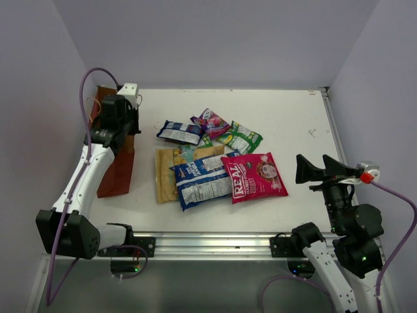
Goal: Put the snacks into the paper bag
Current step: Adjust the paper bag at the center of the board.
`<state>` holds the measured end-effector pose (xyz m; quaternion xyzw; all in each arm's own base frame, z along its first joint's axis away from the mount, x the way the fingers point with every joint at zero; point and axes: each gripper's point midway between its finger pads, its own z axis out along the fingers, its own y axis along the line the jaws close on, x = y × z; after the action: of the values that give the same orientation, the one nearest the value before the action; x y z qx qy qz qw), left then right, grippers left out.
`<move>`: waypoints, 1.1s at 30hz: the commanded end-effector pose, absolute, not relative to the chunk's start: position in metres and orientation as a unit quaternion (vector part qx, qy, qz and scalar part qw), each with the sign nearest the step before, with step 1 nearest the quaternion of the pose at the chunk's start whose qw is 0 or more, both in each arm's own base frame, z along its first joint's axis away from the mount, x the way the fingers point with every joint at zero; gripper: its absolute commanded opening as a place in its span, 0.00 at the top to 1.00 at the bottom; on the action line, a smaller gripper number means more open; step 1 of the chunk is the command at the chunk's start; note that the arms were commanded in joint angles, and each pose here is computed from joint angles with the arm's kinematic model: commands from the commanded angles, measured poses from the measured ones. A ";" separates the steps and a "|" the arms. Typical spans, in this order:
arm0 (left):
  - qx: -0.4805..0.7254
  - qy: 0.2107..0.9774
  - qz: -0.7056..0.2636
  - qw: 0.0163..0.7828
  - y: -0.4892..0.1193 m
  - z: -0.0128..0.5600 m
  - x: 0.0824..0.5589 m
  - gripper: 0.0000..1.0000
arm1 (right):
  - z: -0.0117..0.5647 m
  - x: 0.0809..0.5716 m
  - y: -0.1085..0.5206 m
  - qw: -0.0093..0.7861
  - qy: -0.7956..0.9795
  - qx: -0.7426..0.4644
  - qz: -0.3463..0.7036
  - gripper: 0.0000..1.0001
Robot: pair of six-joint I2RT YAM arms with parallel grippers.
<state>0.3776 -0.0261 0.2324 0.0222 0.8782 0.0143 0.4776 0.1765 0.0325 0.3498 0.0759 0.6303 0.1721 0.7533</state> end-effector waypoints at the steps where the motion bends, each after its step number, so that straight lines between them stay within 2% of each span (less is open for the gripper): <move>1: 0.090 0.840 -0.024 0.534 -0.050 0.275 0.379 1.00 | 0.352 0.180 0.038 0.752 0.628 0.073 0.185 0.01; 9: 0.134 0.813 -0.052 0.564 -0.072 0.291 0.354 1.00 | 0.350 0.181 0.038 0.750 0.631 0.073 0.183 0.01; 18: 0.153 0.823 -0.064 0.543 -0.085 0.268 0.351 0.98 | 0.349 0.181 0.038 0.748 0.634 0.074 0.182 0.01; 21: 0.148 0.826 -0.065 0.539 -0.085 0.267 0.353 0.83 | 0.349 0.182 0.038 0.748 0.634 0.074 0.182 0.02; 22: 0.145 0.826 -0.065 0.541 -0.085 0.270 0.353 0.74 | 0.349 0.181 0.038 0.748 0.635 0.074 0.180 0.01; 24: 0.139 0.825 -0.066 0.543 -0.084 0.274 0.353 0.64 | 0.349 0.181 0.038 0.747 0.635 0.074 0.181 0.01; 25: 0.132 0.822 -0.068 0.550 -0.084 0.282 0.353 0.54 | 0.349 0.182 0.038 0.747 0.635 0.073 0.181 0.01; 27: 0.124 0.821 -0.066 0.553 -0.082 0.290 0.350 0.48 | 0.349 0.182 0.039 0.746 0.636 0.072 0.181 0.01; 30: 0.101 0.814 -0.068 0.567 -0.079 0.314 0.347 0.34 | 0.348 0.183 0.040 0.745 0.638 0.070 0.182 0.01; 31: 0.093 0.806 -0.073 0.580 -0.078 0.330 0.344 0.25 | 0.348 0.183 0.040 0.744 0.639 0.071 0.181 0.02; 33: 0.079 0.797 -0.079 0.594 -0.077 0.350 0.338 0.14 | 0.348 0.184 0.040 0.744 0.639 0.071 0.181 0.02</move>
<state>0.3479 -0.0788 0.2904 0.1101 0.8320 -0.0658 0.5398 0.1794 0.0339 0.3471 0.0756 0.6356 0.1717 0.7489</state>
